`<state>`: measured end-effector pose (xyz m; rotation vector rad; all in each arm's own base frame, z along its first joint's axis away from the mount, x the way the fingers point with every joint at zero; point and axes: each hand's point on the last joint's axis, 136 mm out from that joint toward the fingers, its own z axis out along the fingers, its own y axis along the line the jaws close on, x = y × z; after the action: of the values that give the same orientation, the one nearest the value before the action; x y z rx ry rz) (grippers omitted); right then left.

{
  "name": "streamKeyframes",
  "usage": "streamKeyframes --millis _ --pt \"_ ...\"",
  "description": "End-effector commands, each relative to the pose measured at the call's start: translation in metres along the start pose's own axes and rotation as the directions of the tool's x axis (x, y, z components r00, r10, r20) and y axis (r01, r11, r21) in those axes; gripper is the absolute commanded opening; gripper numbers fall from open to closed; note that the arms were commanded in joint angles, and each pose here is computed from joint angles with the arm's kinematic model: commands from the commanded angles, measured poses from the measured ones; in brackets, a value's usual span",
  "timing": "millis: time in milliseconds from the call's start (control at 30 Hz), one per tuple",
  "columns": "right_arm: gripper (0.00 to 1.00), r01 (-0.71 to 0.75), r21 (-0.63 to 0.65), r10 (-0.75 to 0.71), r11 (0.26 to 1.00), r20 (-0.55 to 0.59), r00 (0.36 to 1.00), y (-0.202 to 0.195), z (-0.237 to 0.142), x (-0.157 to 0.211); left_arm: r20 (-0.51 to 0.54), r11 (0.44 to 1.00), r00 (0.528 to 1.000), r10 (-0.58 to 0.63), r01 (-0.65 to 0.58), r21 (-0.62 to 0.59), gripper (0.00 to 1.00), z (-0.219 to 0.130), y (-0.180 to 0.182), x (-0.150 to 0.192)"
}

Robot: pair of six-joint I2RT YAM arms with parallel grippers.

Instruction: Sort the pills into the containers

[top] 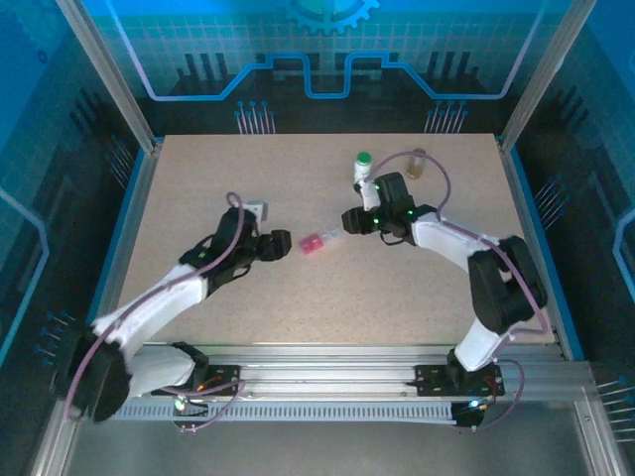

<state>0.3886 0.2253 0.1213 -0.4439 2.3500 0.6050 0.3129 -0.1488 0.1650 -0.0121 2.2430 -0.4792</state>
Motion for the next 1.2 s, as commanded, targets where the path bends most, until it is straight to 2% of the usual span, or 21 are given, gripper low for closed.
streamKeyframes --millis 0,33,100,167,233,267,300,367,433,533,600,633,733,833,867,933,967,1100,1167 --pt "0.46 0.120 0.118 -0.132 0.986 0.101 0.986 -0.008 -0.037 -0.009 0.287 0.991 0.949 0.134 -0.124 -0.051 0.81 -0.044 0.010 -0.037" --pt "0.47 0.133 0.172 -0.157 0.976 0.131 0.979 -0.017 -0.047 -0.008 0.351 0.987 0.924 0.152 -0.124 -0.101 0.85 -0.055 0.021 -0.040" --pt "0.48 0.128 0.278 -0.183 0.952 0.182 0.966 -0.038 -0.065 0.000 0.489 0.975 0.862 0.134 -0.026 -0.222 0.93 -0.078 0.053 -0.046" --pt "0.50 0.093 0.379 -0.194 0.921 0.239 0.951 -0.062 -0.082 0.004 0.620 0.941 0.769 0.155 0.075 -0.329 0.99 -0.097 0.085 -0.047" --pt "0.53 0.041 0.455 -0.188 0.890 0.281 0.941 -0.084 -0.094 0.011 0.699 0.903 0.689 0.191 0.155 -0.400 0.99 -0.107 0.113 -0.042" --pt "0.57 0.014 0.487 -0.182 0.873 0.299 0.937 -0.095 -0.099 0.015 0.706 0.881 0.678 0.205 0.187 -0.435 0.99 -0.108 0.128 -0.037" --pt "0.61 -0.032 0.509 -0.147 0.860 0.308 0.940 -0.104 -0.105 0.016 0.693 0.861 0.689 0.211 0.205 -0.466 0.99 -0.105 0.139 -0.032" --pt "0.67 -0.088 0.519 -0.100 0.850 0.323 0.941 -0.119 -0.111 0.019 0.626 0.816 0.749 0.215 0.214 -0.537 0.99 -0.093 0.161 -0.025" --pt "0.72 -0.121 0.527 -0.076 0.841 0.337 0.939 -0.130 -0.116 0.019 0.579 0.791 0.788 0.211 0.210 -0.574 0.99 -0.080 0.174 -0.021" --pt "0.78 -0.152 0.537 -0.064 0.830 0.361 0.930 -0.143 -0.121 0.017 0.531 0.789 0.825 0.192 0.192 -0.583 0.99 -0.054 0.191 -0.013" --pt "0.80 -0.150 0.544 -0.085 0.826 0.382 0.920 -0.148 -0.125 0.014 0.507 0.807 0.836 0.211 0.143 -0.572 0.99 -0.040 0.187 -0.019" --pt "0.99 -0.134 0.553 -0.112 0.822 0.389 0.914 -0.150 -0.125 0.016 0.484 0.816 0.850 0.209 0.122 -0.566 0.99 -0.032 0.186 -0.021" --pt "1.00 -0.109 0.566 -0.168 0.817 0.414 0.894 -0.155 -0.124 0.024 0.461 0.830 0.865 0.196 0.105 -0.548 0.99 -0.014 0.190 -0.034" --pt "1.00 -0.114 0.553 -0.168 0.825 0.434 0.885 -0.162 -0.118 0.037 0.469 0.877 0.860 0.200 0.056 -0.477 0.99 0.009 0.187 -0.036" --pt "1.00 -0.122 0.549 -0.167 0.827 0.447 0.879 -0.164 -0.117 0.039 0.476 0.898 0.851 0.223 0.010 -0.439 0.99 0.019 0.182 -0.036" --pt "1.00 -0.130 0.541 -0.150 0.831 0.443 0.884 -0.166 -0.118 0.040 0.425 0.910 0.869 0.255 -0.066 -0.410 0.99 0.038 0.176 -0.027" --pt "1.00 -0.131 0.534 -0.155 0.835 0.457 0.876 -0.165 -0.118 0.039 0.389 0.914 0.893 0.227 -0.058 -0.401 0.99 0.041 0.176 -0.023" --pt "1.00 -0.087 0.534 -0.195 0.841 0.449 0.872 -0.165 -0.116 0.034 0.365 0.913 0.913 0.184 -0.021 -0.406 0.99 0.047 0.187 -0.032" --pt "1.00 -0.049 0.526 -0.245 0.849 0.474 0.846 -0.163 -0.112 0.033 0.372 0.915 0.910 0.184 -0.020 -0.403 0.99 0.046 0.187 -0.031"
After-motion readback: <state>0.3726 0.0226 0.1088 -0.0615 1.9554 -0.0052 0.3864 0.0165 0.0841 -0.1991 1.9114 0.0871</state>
